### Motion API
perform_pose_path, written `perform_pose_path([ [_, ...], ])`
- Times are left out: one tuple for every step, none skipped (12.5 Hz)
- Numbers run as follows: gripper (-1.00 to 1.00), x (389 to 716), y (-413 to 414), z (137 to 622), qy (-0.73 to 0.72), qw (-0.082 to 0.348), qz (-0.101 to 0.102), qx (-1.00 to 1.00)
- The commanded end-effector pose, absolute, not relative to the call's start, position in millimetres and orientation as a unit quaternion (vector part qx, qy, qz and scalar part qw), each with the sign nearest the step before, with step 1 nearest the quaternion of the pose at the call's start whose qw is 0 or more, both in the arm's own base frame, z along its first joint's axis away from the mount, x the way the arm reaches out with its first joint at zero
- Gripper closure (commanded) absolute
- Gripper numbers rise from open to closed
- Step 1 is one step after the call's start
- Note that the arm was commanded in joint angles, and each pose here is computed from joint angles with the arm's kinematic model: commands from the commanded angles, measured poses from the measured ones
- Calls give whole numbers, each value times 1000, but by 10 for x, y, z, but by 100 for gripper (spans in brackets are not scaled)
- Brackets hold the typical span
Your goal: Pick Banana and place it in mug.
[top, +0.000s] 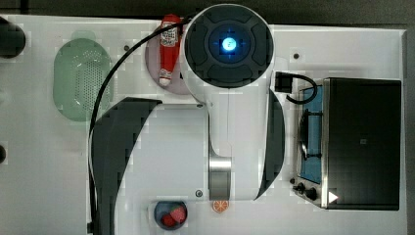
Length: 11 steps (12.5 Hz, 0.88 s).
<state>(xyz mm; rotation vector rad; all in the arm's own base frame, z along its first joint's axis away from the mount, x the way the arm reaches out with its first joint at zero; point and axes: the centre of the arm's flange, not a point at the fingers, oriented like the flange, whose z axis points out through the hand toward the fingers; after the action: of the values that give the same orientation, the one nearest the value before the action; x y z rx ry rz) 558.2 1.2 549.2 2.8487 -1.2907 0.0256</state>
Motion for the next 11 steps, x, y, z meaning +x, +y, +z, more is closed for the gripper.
perform_pose_path([
  [-60,4222,-260,5994,-427,10,-19,904],
  [-82,4225,-260,5982,-427,10,-20,904],
  [-100,4229,-260,5941,-427,12,-24,904],
  [-100,4242,-258,5853,-426,15,-30,904],
  [-100,4278,-252,5728,-426,17,-34,904],
  [-100,4338,-248,5571,-425,17,-33,905],
  [-100,4406,-244,5375,-421,16,-31,906],
  [-100,4476,-237,5152,-407,16,-29,913],
  [-100,4545,-232,4910,-384,15,-27,923],
  [-100,4601,-226,4653,-358,14,-27,933],
  [-100,4646,-220,4389,-336,15,-27,941],
])
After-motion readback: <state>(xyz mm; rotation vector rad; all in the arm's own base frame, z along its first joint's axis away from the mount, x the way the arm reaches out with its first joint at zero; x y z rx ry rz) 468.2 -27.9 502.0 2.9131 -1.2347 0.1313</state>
